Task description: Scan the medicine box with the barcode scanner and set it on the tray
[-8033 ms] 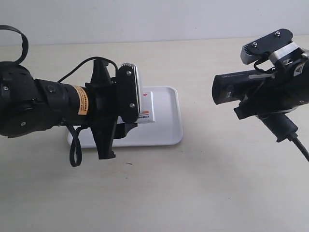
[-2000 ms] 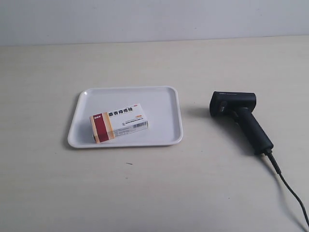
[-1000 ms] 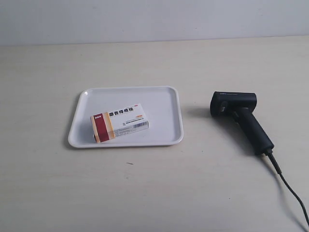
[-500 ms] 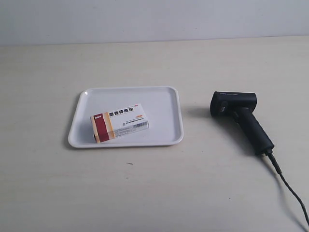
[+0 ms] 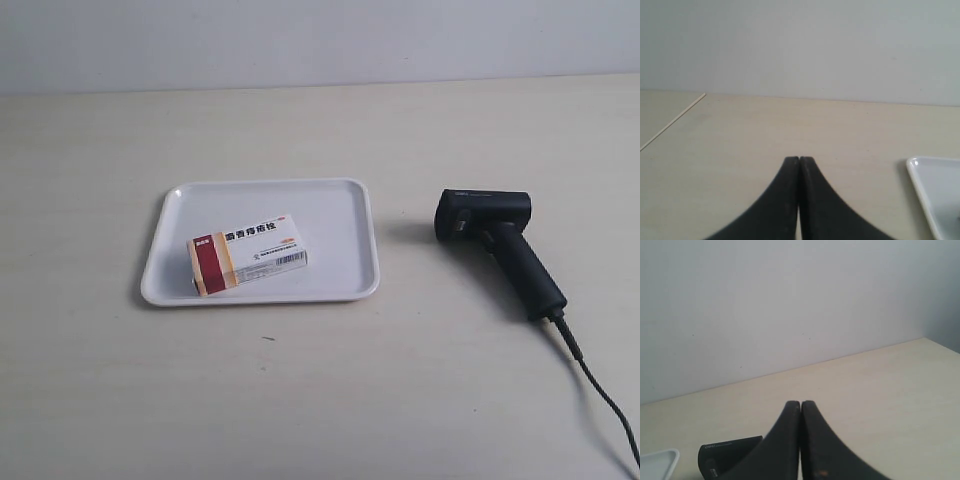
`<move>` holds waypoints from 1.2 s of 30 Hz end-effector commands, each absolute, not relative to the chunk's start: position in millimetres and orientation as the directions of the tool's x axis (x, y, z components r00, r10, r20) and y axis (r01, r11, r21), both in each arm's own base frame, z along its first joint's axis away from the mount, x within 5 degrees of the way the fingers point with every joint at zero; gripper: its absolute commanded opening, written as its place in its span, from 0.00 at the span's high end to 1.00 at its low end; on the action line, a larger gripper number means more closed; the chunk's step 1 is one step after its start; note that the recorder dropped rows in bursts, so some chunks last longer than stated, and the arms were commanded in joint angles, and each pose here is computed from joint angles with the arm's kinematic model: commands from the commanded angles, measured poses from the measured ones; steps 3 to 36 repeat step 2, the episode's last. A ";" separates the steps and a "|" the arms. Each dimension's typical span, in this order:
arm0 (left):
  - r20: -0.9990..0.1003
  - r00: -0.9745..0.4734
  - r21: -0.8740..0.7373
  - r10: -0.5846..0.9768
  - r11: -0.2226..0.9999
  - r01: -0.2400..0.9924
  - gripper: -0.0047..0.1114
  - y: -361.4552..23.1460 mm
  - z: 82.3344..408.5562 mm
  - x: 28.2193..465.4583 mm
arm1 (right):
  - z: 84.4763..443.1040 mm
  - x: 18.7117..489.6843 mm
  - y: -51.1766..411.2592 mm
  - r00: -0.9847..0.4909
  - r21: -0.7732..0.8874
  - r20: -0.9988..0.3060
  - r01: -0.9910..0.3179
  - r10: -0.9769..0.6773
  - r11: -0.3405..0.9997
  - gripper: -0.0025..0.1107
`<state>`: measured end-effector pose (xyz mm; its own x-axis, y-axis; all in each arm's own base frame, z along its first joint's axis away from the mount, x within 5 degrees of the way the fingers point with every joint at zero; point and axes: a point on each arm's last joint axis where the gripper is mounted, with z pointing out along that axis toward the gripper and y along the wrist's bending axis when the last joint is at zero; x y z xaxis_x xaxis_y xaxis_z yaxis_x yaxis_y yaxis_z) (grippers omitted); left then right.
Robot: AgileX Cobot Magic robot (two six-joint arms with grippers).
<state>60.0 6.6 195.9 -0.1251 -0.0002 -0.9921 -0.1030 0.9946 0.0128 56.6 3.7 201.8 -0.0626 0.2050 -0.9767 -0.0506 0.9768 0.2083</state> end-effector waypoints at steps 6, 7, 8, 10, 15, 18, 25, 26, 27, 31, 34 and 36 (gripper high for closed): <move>-0.993 -0.120 0.014 0.001 0.995 -0.101 0.94 6.5 196.1 59.8 | 201.1 56.3 3.5 -0.056 0.189 -0.981 -0.051 0.186 0.981 0.98; -0.993 -0.120 0.014 0.001 0.995 -0.101 0.94 6.5 196.1 59.8 | 201.1 56.3 3.5 -0.056 0.189 -0.981 -0.051 0.186 0.981 0.98; -0.993 -0.120 0.014 0.001 0.995 -0.101 0.94 6.5 196.1 59.8 | 201.1 56.3 3.5 -0.056 0.189 -0.981 -0.051 0.186 0.981 0.98; -0.993 -0.120 0.014 0.001 0.995 -0.101 0.94 6.5 196.1 59.8 | 201.1 56.3 3.5 -0.056 0.189 -0.981 -0.051 0.186 0.981 0.98; -0.993 -0.120 0.014 0.001 0.995 -0.101 0.94 6.5 196.1 59.8 | 201.1 56.3 3.5 -0.056 0.189 -0.981 -0.051 0.186 0.981 0.98; -0.993 -0.120 0.014 0.001 0.995 -0.101 0.94 6.5 196.1 59.8 | 201.1 56.3 3.5 -0.056 0.189 -0.981 -0.051 0.186 0.981 0.98; -0.993 -0.120 0.014 0.001 0.995 -0.101 0.94 6.5 196.1 59.8 | 201.1 56.3 3.5 -0.056 0.189 -0.981 -0.051 0.186 0.981 0.98; -0.993 -0.120 0.014 0.001 0.995 -0.101 0.94 6.5 196.1 59.8 | 201.1 56.3 3.5 -0.056 0.189 -0.981 -0.051 0.186 0.981 0.98; -0.993 -0.120 0.014 0.001 0.995 -0.101 0.94 6.5 196.1 59.8 | 201.1 56.3 3.5 -0.056 0.189 -0.981 -0.051 0.186 0.981 0.98; -0.993 -0.120 0.014 0.001 0.995 -0.101 0.94 6.5 196.1 59.8 | 201.1 56.3 3.5 -0.056 0.189 -0.981 -0.051 0.186 0.981 0.98; -0.993 -0.120 0.014 0.001 0.995 -0.101 0.94 6.5 196.1 59.8 | 201.1 56.3 3.5 -0.056 0.189 -0.981 -0.051 0.186 0.981 0.98; -0.993 -0.120 0.014 0.001 0.995 -0.101 0.94 6.5 196.1 59.8 | 201.1 56.3 3.5 -0.056 0.189 -0.981 -0.051 0.186 0.981 0.98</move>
